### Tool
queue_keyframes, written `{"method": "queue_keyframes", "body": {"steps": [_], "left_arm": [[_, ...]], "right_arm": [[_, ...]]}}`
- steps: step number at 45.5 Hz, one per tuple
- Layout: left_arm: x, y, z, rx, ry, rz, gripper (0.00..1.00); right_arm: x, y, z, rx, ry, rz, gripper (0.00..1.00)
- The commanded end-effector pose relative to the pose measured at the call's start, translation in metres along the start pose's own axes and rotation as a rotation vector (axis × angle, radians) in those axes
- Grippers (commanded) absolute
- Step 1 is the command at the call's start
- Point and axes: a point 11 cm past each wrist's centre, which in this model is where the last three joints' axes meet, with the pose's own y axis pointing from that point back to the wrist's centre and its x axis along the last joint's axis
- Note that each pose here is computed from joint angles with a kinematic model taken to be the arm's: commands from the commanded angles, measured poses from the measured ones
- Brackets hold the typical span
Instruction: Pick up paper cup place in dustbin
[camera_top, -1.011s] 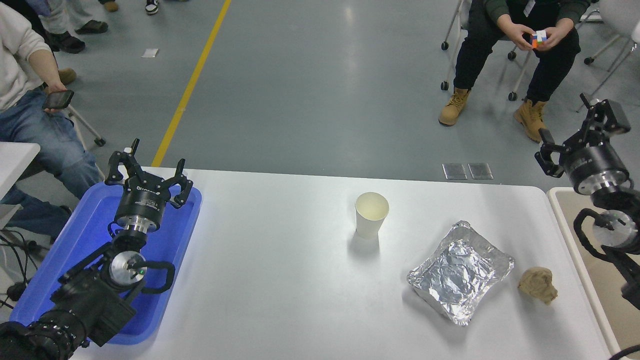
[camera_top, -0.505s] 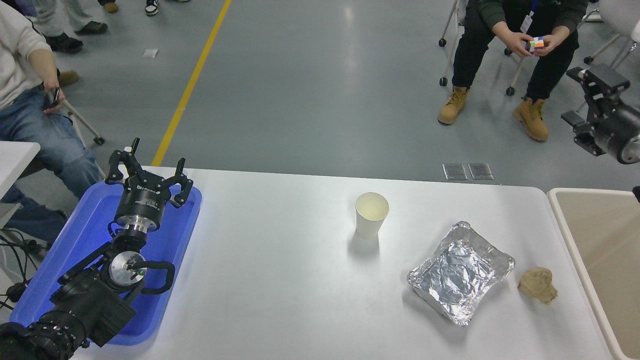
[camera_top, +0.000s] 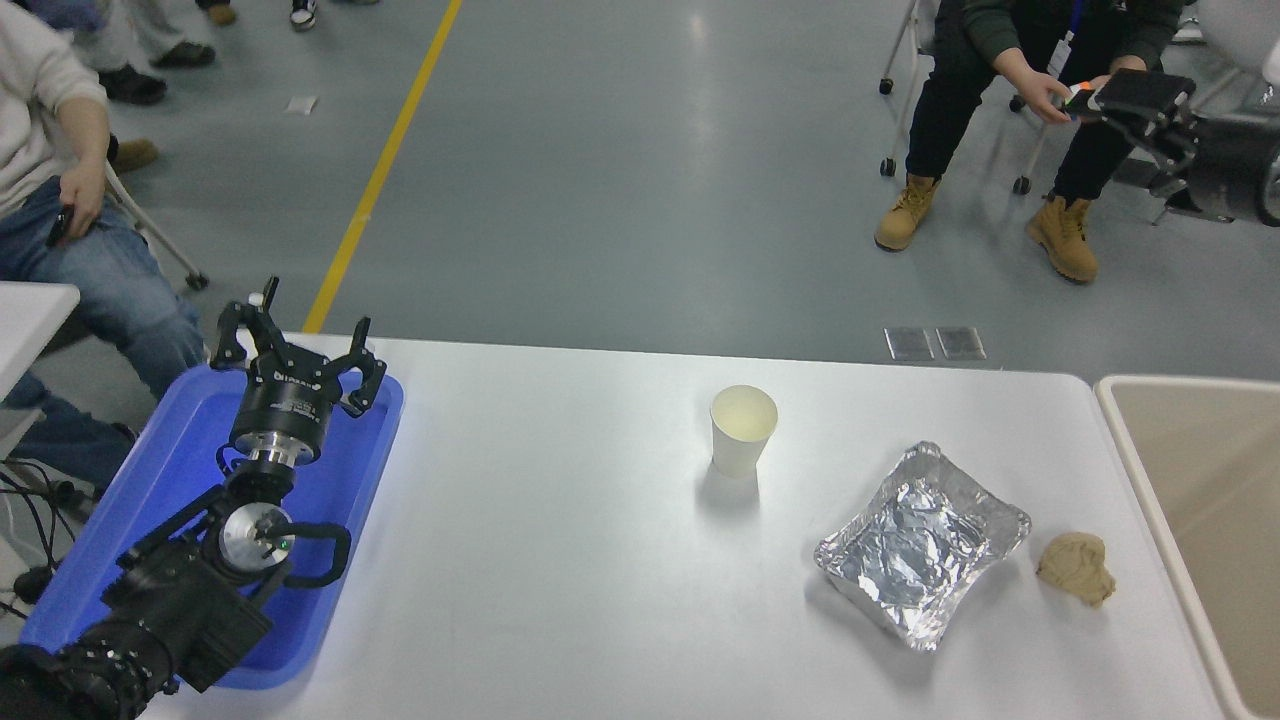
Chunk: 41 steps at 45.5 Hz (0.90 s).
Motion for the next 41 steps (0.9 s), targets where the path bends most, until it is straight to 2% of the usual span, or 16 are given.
{"method": "queue_keyframes", "body": {"steps": [1,14,23,32,41], "left_arm": [[0.0,0.0,0.0,0.0,-0.001,0.001,1.0],[0.0,0.0,0.0,0.0,0.0,0.0,1.0],[0.0,0.0,0.0,0.0,0.0,0.0,1.0],[0.0,0.0,0.0,0.0,0.0,0.0,1.0],[0.0,0.0,0.0,0.0,0.0,0.0,1.0]], "right_arm": [[0.0,0.007,-0.052,-0.099,0.168,-0.205,1.0],[-0.035,0.002,-0.108,-0.101,0.278,-0.419,1.0],[-0.078,0.0,-0.137,-0.093,0.344,-0.548,1.0],[-0.103,-0.003,-0.148,-0.11,0.382,-0.616,1.0],[-0.11,-0.007,-0.153,-0.114,0.399,-0.63,1.0]]}}
